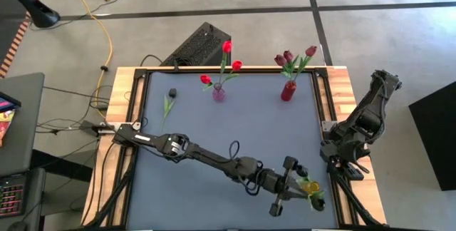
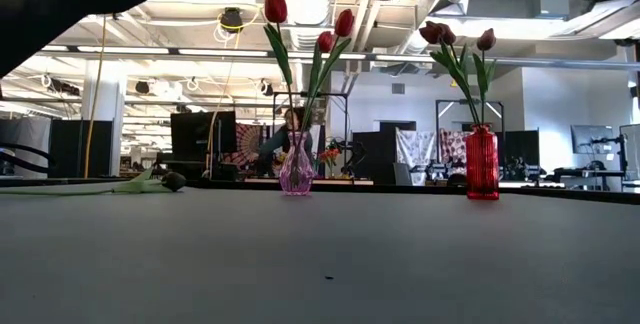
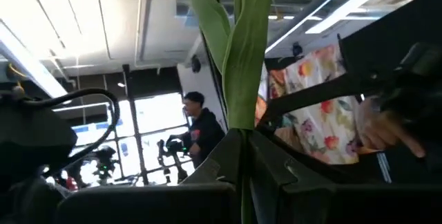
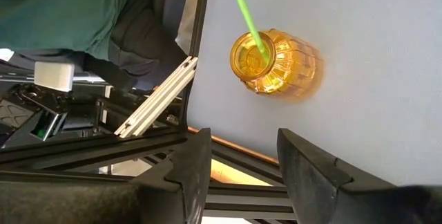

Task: Sort flowers into vase by color
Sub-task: Put the bottom black flower into the yellow vase

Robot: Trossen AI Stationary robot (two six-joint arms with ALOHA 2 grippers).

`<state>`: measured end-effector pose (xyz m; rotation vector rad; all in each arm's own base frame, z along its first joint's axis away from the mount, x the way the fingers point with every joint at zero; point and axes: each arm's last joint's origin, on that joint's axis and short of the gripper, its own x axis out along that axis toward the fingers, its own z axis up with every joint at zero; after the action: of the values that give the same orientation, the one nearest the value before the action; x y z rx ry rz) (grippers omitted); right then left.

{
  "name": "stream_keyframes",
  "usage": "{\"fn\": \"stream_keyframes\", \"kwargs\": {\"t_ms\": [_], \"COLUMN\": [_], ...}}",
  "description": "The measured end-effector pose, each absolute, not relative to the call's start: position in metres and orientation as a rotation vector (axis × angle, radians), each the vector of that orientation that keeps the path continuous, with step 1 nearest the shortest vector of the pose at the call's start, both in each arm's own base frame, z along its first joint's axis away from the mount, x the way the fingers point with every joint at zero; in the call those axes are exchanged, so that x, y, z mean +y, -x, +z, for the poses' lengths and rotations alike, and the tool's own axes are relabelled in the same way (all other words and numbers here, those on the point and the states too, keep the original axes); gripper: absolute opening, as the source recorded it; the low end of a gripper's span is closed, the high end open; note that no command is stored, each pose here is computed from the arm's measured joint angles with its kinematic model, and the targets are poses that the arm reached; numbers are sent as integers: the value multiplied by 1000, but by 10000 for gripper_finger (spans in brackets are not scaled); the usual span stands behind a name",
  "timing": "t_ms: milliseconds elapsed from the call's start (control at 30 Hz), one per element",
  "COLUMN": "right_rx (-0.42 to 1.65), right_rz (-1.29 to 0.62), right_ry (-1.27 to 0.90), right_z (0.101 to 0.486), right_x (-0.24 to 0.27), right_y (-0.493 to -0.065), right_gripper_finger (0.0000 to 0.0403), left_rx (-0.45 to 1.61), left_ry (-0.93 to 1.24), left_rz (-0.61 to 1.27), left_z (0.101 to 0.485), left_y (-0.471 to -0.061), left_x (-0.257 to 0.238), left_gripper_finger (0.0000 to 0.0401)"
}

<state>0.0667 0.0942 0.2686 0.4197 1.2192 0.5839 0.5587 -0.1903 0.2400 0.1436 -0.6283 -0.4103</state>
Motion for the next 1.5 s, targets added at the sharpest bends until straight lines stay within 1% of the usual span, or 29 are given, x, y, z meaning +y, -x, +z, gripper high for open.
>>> {"fn": "stream_keyframes", "kwargs": {"t_ms": [167, 267, 433, 533, 633, 733, 867, 1000, 1100, 1167, 1233, 1333, 1500], "right_rx": [1194, 1115, 854, 707, 587, 438, 293, 209, 134, 75, 43, 60, 77], "right_rz": [600, 656, 781, 865, 914, 885, 797, 793, 800, 757, 678, 561, 518], "right_ry": [-435, -469, -454, -423, -350, -224, -61, 131, 238, 311, 355, 379, 394], "right_z": [273, 286, 324, 347, 366, 383, 394, 394, 397, 400, 402, 401, 400], "right_x": [95, 98, 100, 99, 95, 89, 83, 83, 86, 89, 91, 91, 90], "right_y": [-68, -70, -74, -73, -70, -68, -69, -70, -72, -76, -81, -85, -86], "right_gripper_finger": [190, 182, 165, 157, 151, 147, 146, 148, 148, 148, 149, 153, 163], "left_rx": [-643, -651, -659, -575, -464, -385, -281, -176, -142, -129, -116, -102, -96], "left_ry": [-130, -68, 63, 106, 97, 38, -28, -64, -96, -114, -131, -143, -160], "left_rz": [-473, -514, -633, -707, -704, -623, -452, -274, -141, -75, -59, -50, -35], "left_z": [241, 252, 290, 306, 321, 344, 368, 377, 381, 381, 380, 379, 379], "left_y": [-557, -553, -545, -543, -542, -536, -526, -521, -518, -518, -519, -520, -519], "left_x": [-193, -194, -184, -179, -174, -166, -153, -143, -138, -134, -131, -129, -131], "left_gripper_finger": [0, 0, 0, 0, 0, 0, 0, 0, 0, 0, 0, 0, 0]}}
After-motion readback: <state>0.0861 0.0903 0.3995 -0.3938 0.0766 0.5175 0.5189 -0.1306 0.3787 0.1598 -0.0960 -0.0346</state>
